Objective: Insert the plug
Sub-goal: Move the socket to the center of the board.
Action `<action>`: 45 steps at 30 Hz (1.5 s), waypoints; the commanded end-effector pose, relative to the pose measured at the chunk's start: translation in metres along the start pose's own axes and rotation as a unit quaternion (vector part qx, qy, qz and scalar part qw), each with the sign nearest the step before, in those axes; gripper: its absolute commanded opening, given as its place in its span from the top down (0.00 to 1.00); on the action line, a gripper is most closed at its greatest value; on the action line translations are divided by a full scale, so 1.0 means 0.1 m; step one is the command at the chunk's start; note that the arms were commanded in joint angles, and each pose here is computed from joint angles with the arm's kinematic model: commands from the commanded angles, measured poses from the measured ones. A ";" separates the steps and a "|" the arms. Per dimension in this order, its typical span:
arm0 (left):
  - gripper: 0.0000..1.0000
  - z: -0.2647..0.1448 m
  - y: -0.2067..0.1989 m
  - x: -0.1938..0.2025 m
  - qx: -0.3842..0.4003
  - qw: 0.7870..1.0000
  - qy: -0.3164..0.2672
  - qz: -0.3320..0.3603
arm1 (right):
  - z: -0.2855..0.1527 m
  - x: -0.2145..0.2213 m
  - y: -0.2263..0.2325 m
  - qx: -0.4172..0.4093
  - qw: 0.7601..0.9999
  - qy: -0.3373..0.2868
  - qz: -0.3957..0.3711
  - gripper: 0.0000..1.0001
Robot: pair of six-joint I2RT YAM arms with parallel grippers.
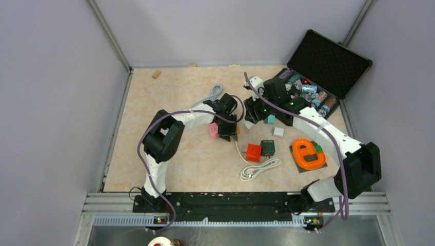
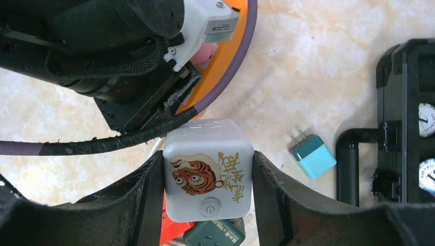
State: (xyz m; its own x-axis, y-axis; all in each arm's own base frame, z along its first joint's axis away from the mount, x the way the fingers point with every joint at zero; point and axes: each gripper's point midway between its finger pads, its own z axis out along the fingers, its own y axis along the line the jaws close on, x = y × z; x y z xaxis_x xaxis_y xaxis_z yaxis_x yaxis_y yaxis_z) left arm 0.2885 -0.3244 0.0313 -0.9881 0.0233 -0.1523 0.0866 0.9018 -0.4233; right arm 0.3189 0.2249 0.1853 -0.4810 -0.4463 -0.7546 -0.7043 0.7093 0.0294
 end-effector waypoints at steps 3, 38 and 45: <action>0.77 -0.04 0.27 -0.04 -0.085 0.995 -0.010 0.046 | -0.13 -0.19 -0.07 0.026 0.999 -0.019 0.026 1.00; 0.16 -1.39 0.21 0.33 0.077 0.988 -0.120 0.051 | 0.05 -0.07 0.85 -0.144 0.978 0.043 -0.144 1.00; 0.07 -1.60 0.99 0.21 0.031 0.983 -0.169 -0.059 | 0.28 -0.21 1.28 -0.187 0.961 0.076 -0.190 1.00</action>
State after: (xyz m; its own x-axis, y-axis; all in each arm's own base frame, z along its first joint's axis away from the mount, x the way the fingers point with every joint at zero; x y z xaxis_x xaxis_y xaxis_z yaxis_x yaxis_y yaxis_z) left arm 0.2550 -0.1923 0.1280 -0.9091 -0.1496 -0.3889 0.0729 0.8619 -0.5018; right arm 0.2552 0.3077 0.1701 -0.2992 -0.7151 -0.6318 -0.9377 0.3428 0.0562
